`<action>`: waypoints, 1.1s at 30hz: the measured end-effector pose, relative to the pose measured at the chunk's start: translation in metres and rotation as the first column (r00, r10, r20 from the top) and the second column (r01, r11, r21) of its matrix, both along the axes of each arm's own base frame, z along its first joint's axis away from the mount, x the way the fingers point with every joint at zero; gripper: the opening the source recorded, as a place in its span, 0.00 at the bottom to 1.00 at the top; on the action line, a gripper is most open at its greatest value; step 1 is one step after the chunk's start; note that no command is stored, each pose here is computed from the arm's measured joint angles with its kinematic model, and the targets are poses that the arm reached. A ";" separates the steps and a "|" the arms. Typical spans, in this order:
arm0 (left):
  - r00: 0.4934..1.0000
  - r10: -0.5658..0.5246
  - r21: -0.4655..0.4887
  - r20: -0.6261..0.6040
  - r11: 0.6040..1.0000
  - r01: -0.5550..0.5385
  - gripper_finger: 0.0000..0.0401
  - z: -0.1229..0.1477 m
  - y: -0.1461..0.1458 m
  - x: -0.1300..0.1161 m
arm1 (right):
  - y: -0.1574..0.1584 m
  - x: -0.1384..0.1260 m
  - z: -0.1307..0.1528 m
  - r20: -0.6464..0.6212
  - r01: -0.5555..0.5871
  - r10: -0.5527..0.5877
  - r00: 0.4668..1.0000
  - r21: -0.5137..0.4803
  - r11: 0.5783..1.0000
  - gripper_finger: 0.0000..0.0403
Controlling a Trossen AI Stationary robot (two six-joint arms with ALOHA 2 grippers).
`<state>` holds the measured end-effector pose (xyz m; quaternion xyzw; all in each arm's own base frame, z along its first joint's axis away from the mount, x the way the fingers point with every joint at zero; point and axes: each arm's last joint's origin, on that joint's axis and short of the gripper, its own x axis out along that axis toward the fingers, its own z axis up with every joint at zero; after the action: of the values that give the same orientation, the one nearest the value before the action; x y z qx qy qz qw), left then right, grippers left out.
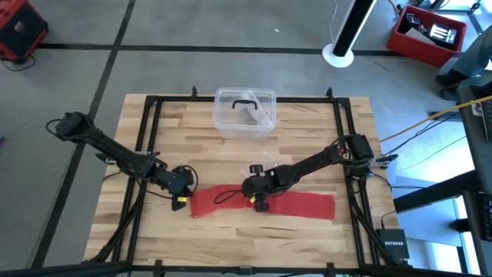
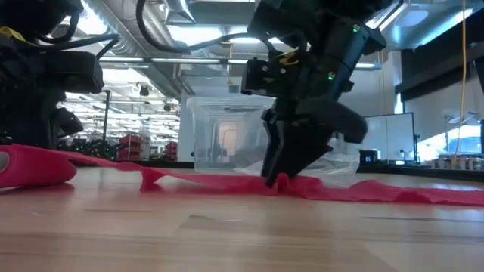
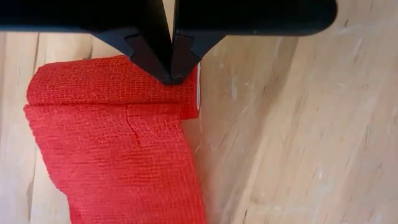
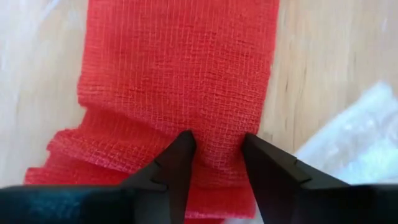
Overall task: Roll bandage
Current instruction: Roll the red bandage
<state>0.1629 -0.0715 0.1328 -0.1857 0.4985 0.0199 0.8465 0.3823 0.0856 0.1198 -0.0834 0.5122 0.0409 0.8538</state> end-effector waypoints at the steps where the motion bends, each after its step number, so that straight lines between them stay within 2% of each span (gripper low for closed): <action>1: 1.000 -0.002 -0.006 0.001 1.000 0.003 0.00 0.001 0.000 -0.001 | 0.001 0.004 0.001 0.045 -0.001 0.000 0.999 0.011 1.000 0.37; 5: 1.000 -0.009 -0.018 -0.007 1.000 0.009 0.00 0.012 0.001 -0.004 | 0.003 0.012 0.003 0.135 -0.003 -0.001 0.991 0.033 0.999 0.37; 10: 0.999 0.008 -0.004 -0.044 1.000 -0.008 0.00 0.031 0.004 -0.011 | 0.003 0.012 0.003 0.131 -0.002 -0.002 0.991 0.030 1.000 0.37; 14: 0.999 0.034 0.010 0.031 0.999 -0.034 0.00 0.043 0.006 -0.011 | 0.003 0.014 0.004 0.153 -0.001 -0.004 0.988 0.034 0.999 0.37; 20: 0.957 0.076 0.058 0.281 0.994 -0.097 0.00 0.049 0.005 0.004 | 0.005 0.024 0.014 0.284 -0.005 -0.016 0.959 0.073 0.997 0.37; 24: 0.944 0.117 0.064 0.308 0.988 -0.143 0.01 0.039 0.004 0.010 | 0.006 0.027 0.018 0.325 -0.008 -0.019 0.945 0.083 0.997 0.37; 28: 0.955 0.182 0.049 0.236 0.979 -0.198 0.09 0.028 0.008 0.015 | 0.007 0.030 0.016 0.353 -0.010 -0.022 0.935 0.090 0.996 0.37; 33: 0.967 0.187 -0.014 0.173 0.982 -0.187 0.29 0.021 0.012 0.021 | 0.008 0.035 0.005 0.373 -0.012 -0.025 0.928 0.096 0.995 0.37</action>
<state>0.1838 -0.0592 0.1543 -0.2317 0.4032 0.0840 0.8813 0.4169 0.0935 0.1244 -0.0467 0.3382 0.0463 0.9388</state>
